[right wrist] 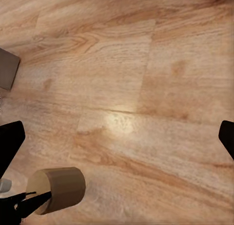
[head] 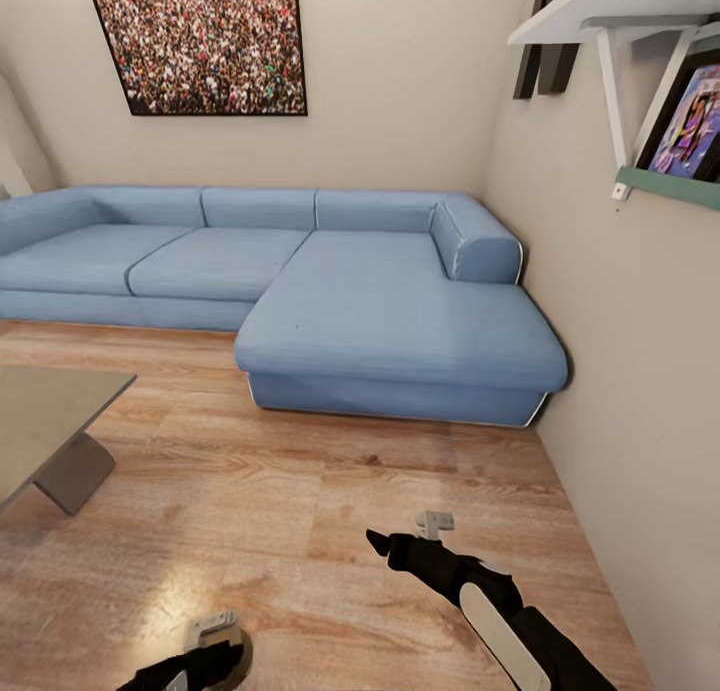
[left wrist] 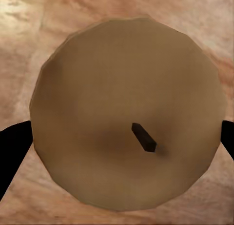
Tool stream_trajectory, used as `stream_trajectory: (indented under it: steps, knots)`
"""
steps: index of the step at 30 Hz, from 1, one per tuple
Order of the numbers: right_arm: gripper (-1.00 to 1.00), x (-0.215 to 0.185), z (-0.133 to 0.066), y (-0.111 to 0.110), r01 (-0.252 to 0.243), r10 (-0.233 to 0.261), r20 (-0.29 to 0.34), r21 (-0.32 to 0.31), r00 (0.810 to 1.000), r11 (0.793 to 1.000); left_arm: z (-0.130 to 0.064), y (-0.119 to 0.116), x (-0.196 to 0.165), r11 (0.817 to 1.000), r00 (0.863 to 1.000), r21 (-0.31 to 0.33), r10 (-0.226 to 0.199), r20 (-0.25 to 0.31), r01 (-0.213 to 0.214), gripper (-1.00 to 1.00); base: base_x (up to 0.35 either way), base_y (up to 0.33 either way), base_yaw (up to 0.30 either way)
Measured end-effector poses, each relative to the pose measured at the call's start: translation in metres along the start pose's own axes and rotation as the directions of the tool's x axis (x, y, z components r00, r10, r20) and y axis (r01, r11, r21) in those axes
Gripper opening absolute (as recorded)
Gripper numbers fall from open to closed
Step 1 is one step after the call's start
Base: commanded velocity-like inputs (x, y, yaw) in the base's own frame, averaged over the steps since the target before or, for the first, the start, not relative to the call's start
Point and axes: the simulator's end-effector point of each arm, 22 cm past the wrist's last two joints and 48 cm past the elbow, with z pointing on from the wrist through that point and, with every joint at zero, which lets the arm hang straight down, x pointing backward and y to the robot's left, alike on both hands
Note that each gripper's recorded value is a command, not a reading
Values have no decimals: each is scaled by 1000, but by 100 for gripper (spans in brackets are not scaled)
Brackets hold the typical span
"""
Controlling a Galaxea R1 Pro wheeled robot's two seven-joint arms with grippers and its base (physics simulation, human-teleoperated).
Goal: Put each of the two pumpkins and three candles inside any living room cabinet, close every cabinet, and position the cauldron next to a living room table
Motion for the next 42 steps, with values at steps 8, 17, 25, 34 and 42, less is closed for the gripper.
stream_trajectory:
  steps: [8, 17, 25, 34, 42]
  knots:
    - [100, -6, -7, 2, -7, 7, -15, 14, 1000, 1000, -48, -4, -84, 997, 991, 75, 34, -133, -24, -100, 0, 0, 0]
    - [100, -18, -15, 7, -9, 10, -21, 27, 1000, 1000, -114, 3, -181, 999, 997, 29, -16, -74, 19, -100, 0, 0, 0]
    - [100, -10, -20, -2, -27, 31, -65, 68, 997, 997, -130, 3, -191, 1000, 997, -4, -19, -76, 19, -100, 0, 0, 0]
    - [100, -23, -29, 3, -35, 41, -68, 79, 997, 996, -144, -18, -196, 1000, 996, 18, -15, -85, 17, -100, 0, 0, 0]
    - [100, -40, -37, 9, -36, 40, -45, 85, 998, 996, -159, -21, -204, 1000, 996, 16, -7, -87, 8, -100, -48, 0, 0]
